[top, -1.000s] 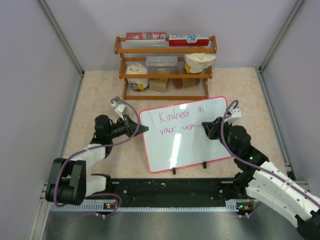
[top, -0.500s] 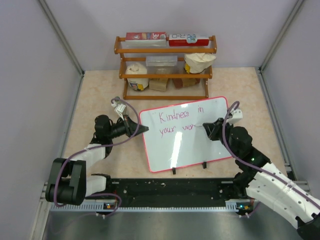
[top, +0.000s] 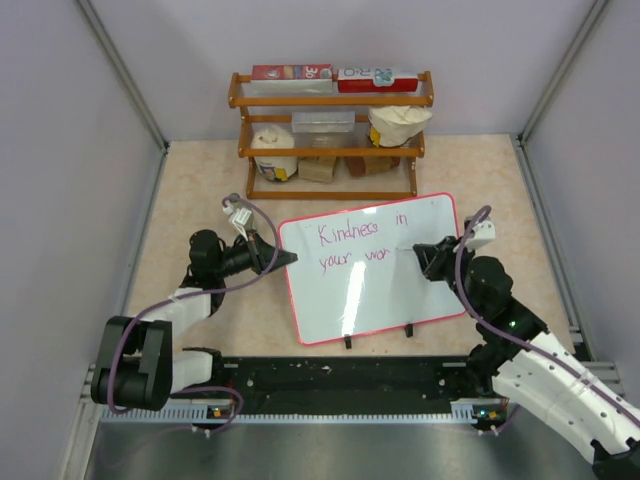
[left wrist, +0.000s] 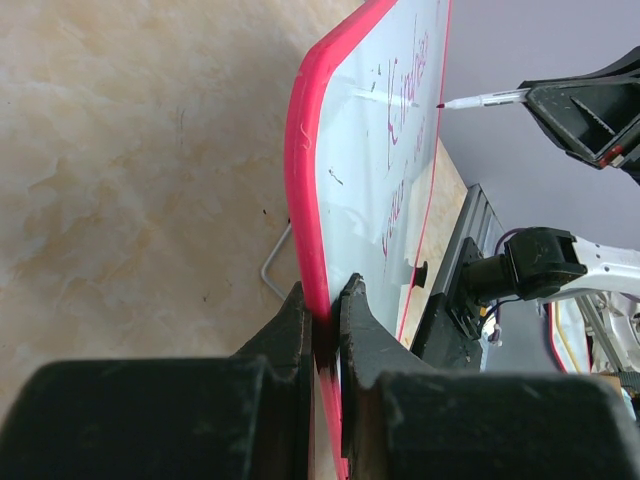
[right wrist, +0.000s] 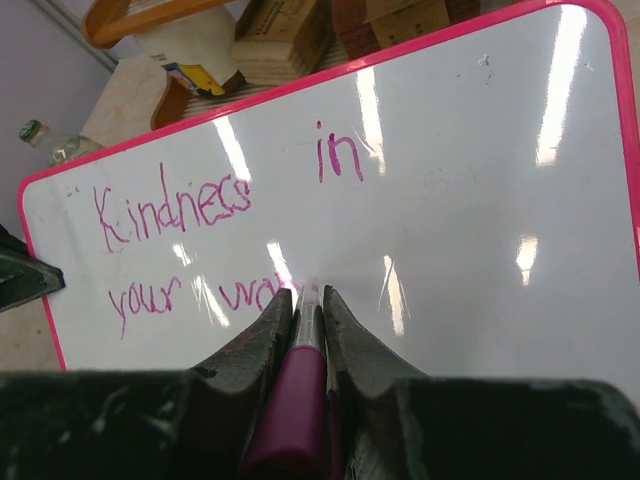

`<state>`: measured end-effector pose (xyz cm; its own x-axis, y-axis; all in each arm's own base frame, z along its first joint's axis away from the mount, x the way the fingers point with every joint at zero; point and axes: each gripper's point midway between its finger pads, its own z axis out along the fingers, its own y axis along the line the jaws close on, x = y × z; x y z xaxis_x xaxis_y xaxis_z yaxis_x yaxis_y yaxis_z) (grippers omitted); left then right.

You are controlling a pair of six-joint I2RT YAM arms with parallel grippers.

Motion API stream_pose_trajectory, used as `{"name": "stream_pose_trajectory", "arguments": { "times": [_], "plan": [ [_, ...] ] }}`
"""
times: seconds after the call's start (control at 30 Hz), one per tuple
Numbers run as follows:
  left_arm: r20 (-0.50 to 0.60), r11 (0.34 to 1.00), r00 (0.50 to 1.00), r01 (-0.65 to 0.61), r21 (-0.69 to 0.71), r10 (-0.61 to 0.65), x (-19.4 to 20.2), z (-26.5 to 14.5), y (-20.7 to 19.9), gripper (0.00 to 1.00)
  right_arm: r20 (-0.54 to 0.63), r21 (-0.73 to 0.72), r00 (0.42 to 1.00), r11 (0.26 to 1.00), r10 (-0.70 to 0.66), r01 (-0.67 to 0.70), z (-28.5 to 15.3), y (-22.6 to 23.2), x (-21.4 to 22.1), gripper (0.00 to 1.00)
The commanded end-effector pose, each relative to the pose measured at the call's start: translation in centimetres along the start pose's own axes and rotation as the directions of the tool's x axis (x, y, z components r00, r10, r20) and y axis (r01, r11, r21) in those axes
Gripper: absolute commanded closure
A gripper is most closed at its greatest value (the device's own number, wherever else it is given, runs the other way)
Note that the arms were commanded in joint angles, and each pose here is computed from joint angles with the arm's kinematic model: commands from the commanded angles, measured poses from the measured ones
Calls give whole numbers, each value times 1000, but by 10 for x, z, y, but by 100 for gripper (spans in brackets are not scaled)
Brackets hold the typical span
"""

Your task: Write a sentence on the whiteboard

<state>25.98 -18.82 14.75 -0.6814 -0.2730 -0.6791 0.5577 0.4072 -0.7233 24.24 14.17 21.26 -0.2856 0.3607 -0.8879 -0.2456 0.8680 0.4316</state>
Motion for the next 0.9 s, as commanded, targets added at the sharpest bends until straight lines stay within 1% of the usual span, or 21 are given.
{"name": "stream_pose_trajectory", "arguments": {
  "times": [0.0, 0.33, 0.67, 0.87],
  "plan": [
    [25, 978, 986, -157, -135, 162, 0, 1, 34, 100, 28, 3, 1000, 1000, -6, 6, 6, 5, -16, 100],
    [24, 978, 987, -155, -137, 159, 1, 1, 35, 100, 2, 15, 1000, 1000, -8, 8, 12, 0, -6, 100],
    [23, 979, 987, -156, -134, 161, 1, 1, 35, 100, -67, -20, 998, 1000, -16, 15, 11, 3, 12, 100],
    [25, 979, 987, -155, -135, 160, 0, 1, 35, 100, -103, -9, 994, 1000, -16, 15, 7, -3, 25, 100]
  ]
}}
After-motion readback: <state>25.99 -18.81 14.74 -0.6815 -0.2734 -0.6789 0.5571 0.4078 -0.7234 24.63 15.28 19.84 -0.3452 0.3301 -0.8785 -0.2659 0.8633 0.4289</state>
